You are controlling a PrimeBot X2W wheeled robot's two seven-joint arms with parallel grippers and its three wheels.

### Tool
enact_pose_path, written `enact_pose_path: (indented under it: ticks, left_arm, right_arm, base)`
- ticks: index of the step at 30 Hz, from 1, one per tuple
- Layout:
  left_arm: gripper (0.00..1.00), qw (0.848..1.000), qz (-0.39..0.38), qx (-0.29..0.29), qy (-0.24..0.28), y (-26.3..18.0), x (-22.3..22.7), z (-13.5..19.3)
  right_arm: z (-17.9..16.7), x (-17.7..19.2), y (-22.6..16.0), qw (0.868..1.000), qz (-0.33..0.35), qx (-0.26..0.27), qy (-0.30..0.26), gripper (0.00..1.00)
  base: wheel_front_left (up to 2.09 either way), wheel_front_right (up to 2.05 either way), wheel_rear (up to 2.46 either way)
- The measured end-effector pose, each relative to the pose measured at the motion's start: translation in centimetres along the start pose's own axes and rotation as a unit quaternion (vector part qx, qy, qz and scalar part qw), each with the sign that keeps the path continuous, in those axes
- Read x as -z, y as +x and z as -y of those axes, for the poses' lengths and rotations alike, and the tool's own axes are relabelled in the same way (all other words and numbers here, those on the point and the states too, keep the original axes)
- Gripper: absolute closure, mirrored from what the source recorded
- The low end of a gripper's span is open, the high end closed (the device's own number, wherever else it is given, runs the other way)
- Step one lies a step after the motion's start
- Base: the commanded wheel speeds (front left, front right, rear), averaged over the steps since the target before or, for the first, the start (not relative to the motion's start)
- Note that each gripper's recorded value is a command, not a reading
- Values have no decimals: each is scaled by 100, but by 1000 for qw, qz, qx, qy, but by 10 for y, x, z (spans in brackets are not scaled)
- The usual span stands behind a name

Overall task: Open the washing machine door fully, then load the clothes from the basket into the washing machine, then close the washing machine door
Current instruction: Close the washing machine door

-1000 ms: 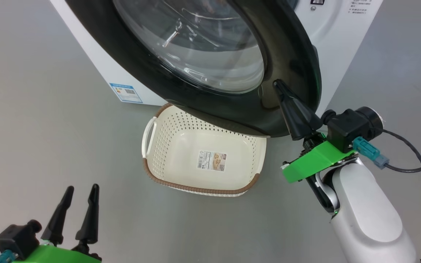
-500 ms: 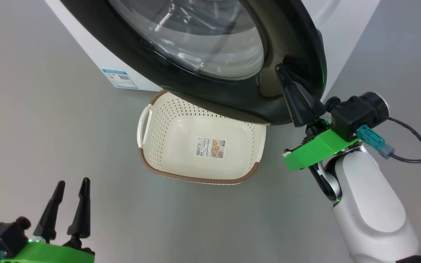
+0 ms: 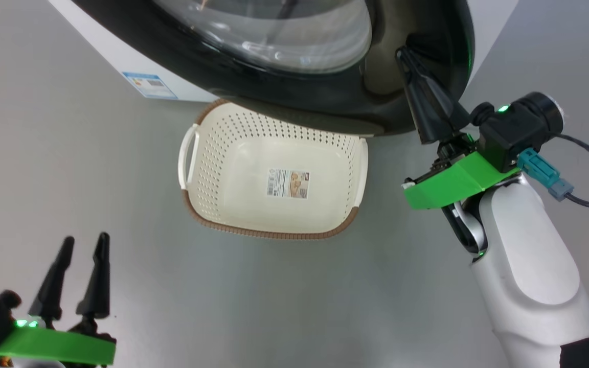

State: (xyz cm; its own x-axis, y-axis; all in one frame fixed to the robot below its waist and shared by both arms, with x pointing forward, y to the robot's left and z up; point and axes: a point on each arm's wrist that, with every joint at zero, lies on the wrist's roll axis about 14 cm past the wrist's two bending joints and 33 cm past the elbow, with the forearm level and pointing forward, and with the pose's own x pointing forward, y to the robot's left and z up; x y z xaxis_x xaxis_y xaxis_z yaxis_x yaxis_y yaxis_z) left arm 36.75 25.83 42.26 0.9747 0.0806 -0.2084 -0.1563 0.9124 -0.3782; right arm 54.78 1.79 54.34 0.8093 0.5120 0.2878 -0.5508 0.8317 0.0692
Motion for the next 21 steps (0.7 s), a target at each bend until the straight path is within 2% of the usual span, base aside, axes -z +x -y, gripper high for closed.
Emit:
enact_pose_path:
  ticks: [13, 21]
  left_arm:
    - [0, 1000, -15, 4, 5, 32, 5, -6]
    - [0, 1000, -29, 2, -2, 35, 16, -7]
  right_arm:
    - [23, 27, 23, 1000, 6, 12, -4, 100]
    - [29, 31, 35, 1000, 18, 13, -5, 100]
  base:
    - [0, 0, 0]
    - [0, 0, 0]
